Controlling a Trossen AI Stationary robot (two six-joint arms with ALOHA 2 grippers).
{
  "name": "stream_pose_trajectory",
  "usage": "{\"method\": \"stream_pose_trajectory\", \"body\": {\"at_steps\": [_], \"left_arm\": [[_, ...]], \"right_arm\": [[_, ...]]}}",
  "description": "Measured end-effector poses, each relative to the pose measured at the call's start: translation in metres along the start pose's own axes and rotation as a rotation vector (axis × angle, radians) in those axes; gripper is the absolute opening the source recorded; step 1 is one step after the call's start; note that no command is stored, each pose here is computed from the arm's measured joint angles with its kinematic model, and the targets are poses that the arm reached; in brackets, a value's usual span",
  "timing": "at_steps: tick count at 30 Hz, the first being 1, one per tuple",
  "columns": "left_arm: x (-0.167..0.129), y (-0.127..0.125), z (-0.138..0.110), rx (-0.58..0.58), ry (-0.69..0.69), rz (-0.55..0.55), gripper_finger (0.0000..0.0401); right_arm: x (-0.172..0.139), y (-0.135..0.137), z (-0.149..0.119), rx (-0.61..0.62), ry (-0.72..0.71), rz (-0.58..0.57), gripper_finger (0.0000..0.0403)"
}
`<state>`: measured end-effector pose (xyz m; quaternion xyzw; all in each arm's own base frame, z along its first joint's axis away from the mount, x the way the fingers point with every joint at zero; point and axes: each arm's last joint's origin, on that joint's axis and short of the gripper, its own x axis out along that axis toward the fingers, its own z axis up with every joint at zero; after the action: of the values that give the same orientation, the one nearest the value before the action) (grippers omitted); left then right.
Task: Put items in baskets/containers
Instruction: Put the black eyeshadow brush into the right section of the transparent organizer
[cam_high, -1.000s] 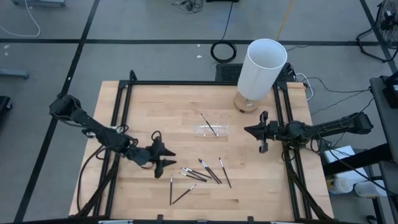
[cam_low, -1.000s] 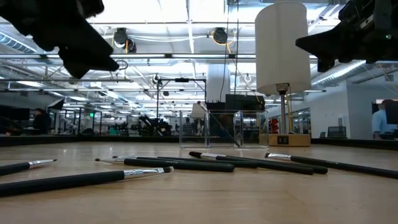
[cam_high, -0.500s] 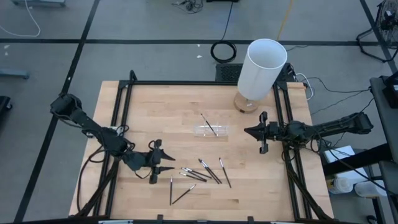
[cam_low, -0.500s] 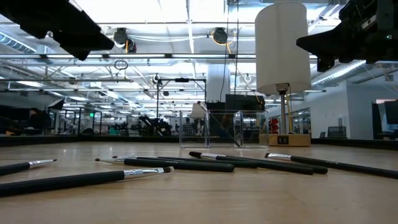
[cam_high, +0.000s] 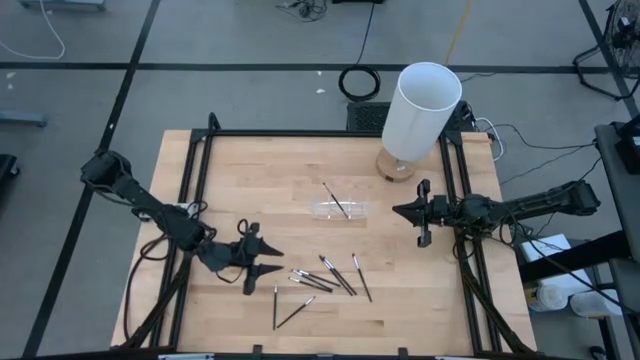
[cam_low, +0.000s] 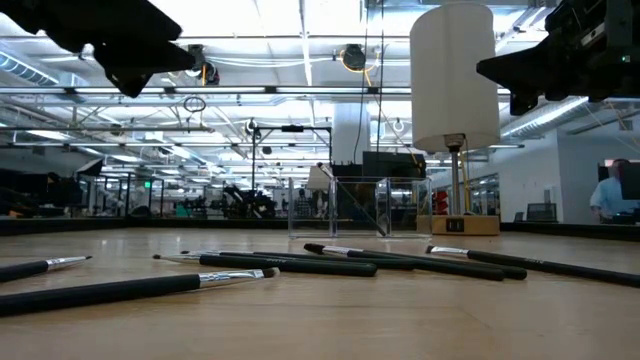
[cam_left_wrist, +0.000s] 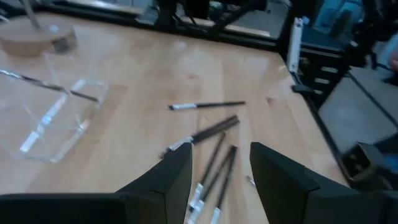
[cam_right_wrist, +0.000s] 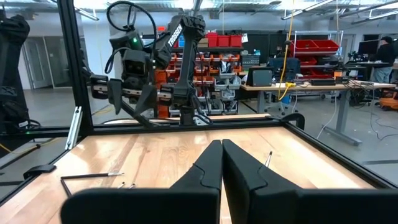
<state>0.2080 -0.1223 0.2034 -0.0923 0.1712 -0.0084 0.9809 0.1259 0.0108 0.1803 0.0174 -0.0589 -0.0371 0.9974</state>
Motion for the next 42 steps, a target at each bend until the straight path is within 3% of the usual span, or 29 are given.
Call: {"method": "stream_pose_trajectory", "body": {"at_steps": [5,15,19,27,34,42], "left_arm": [[0.002,0.005,0.002,0.013,-0.01,0.021,0.017],[0.004,0.008,0.004,-0.1,-0.014,0.036,0.017],[0.005,0.009,0.006,-0.016,-0.037,0.053,0.017],[0.009,0.022,0.036,0.291,-0.261,0.146,0.017],[0.013,0.035,0.033,0.275,-0.202,0.234,0.017],[0.013,0.038,0.037,0.295,-0.221,0.25,0.017]], "right_arm": [[0.0,0.0,0.0,0.018,0.004,0.001,0.0],[0.002,0.0,-0.003,0.008,0.026,0.0,0.0],[0.002,0.0,-0.005,0.015,0.038,0.0,0.0],[0.004,0.001,-0.01,0.007,0.09,-0.007,0.0],[0.005,0.001,-0.013,0.158,0.11,-0.013,0.0],[0.005,0.0,-0.01,0.195,0.078,-0.06,0.0]]}}
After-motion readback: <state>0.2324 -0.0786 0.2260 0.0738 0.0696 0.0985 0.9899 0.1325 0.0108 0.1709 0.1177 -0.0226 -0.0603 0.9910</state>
